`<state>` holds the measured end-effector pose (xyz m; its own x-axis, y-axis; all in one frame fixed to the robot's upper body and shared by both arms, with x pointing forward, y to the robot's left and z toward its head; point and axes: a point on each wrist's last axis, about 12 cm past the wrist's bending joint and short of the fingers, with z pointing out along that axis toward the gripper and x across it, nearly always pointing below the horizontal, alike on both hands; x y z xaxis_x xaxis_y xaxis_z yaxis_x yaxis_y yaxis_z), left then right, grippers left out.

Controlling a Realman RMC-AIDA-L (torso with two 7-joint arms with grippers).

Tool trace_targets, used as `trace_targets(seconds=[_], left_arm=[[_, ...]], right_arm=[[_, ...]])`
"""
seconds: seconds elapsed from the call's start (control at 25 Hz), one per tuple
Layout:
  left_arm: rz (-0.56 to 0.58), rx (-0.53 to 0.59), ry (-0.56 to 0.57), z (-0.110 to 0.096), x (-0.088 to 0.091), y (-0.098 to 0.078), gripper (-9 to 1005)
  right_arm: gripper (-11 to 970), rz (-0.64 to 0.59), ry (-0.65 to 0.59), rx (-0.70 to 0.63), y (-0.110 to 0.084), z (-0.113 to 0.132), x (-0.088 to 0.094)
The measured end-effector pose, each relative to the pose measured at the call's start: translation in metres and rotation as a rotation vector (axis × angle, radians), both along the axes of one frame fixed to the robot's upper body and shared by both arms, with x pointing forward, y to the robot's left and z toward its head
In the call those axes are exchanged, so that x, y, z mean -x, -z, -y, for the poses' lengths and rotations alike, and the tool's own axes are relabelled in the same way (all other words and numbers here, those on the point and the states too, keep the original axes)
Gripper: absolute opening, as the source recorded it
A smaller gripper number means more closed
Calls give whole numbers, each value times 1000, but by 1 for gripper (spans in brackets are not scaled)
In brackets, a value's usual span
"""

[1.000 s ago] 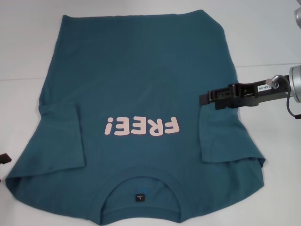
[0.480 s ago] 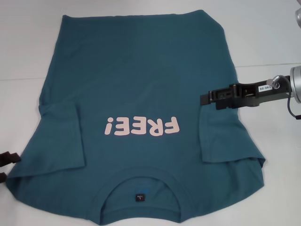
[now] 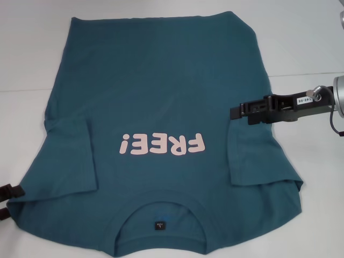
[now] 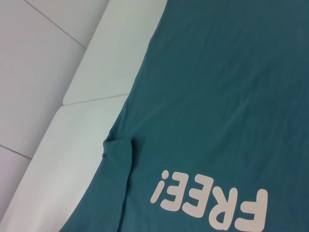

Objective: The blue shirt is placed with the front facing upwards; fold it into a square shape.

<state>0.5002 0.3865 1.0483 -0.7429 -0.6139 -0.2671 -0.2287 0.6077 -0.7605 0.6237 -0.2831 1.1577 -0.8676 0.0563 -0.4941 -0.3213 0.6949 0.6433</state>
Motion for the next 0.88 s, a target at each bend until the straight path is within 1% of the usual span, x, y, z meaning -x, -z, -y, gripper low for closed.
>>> trace_targets(seconds=[0.24, 0.36, 0.4, 0.56, 0.88], left_arm=[[-5, 14, 18, 2, 3, 0, 788], [-2, 13, 20, 3, 1, 0, 778], [1, 11, 17, 4, -3, -1, 774], [8, 5, 12, 4, -8, -4, 761], [16, -7, 5, 0, -12, -10, 734]], right_arm=[[762, -6, 2, -1, 2, 1, 2], [762, -8, 6, -1, 3, 3, 2], [762, -9, 8, -1, 4, 3, 3], [761, -15, 12, 0, 5, 6, 5], [763, -19, 16, -4, 6, 8, 6]])
